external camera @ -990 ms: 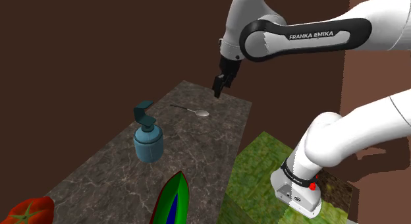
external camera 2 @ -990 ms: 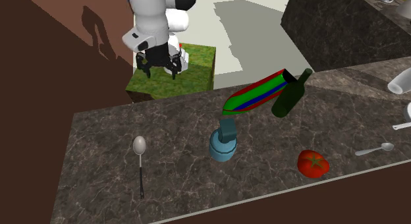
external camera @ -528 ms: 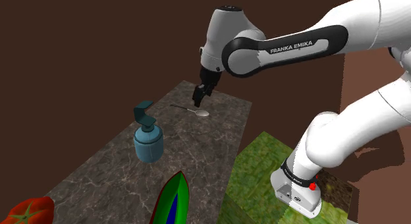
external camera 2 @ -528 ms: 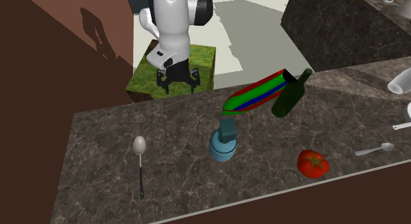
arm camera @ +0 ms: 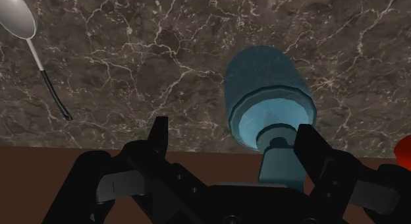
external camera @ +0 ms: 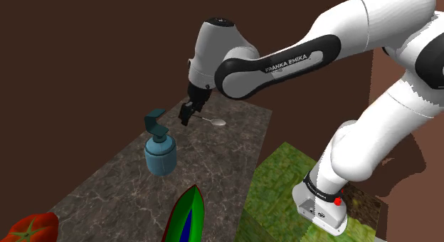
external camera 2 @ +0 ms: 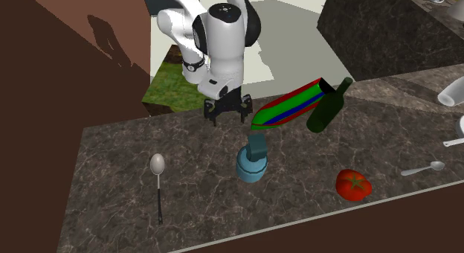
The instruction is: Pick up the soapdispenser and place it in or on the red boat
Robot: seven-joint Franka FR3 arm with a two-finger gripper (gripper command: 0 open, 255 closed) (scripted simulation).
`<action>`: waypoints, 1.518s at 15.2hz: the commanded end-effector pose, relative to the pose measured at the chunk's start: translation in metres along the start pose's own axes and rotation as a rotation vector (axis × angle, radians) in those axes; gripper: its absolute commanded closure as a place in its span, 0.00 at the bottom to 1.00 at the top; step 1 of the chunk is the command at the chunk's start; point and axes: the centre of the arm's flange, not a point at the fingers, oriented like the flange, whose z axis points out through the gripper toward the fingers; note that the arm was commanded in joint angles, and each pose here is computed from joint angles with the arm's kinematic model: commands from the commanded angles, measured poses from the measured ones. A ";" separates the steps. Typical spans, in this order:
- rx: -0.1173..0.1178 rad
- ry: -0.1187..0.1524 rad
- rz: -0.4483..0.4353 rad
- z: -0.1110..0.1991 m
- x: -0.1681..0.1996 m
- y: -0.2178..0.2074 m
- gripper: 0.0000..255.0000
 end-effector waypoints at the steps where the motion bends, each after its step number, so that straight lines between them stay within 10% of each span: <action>1: 0.012 0.023 -0.020 0.008 0.011 -0.019 0.00; 6: 0.038 0.077 -0.068 0.027 0.037 -0.065 0.00; 22: 0.038 0.077 -0.068 0.067 0.040 -0.067 0.00; 23: 0.038 0.077 -0.068 0.067 0.040 -0.067 1.00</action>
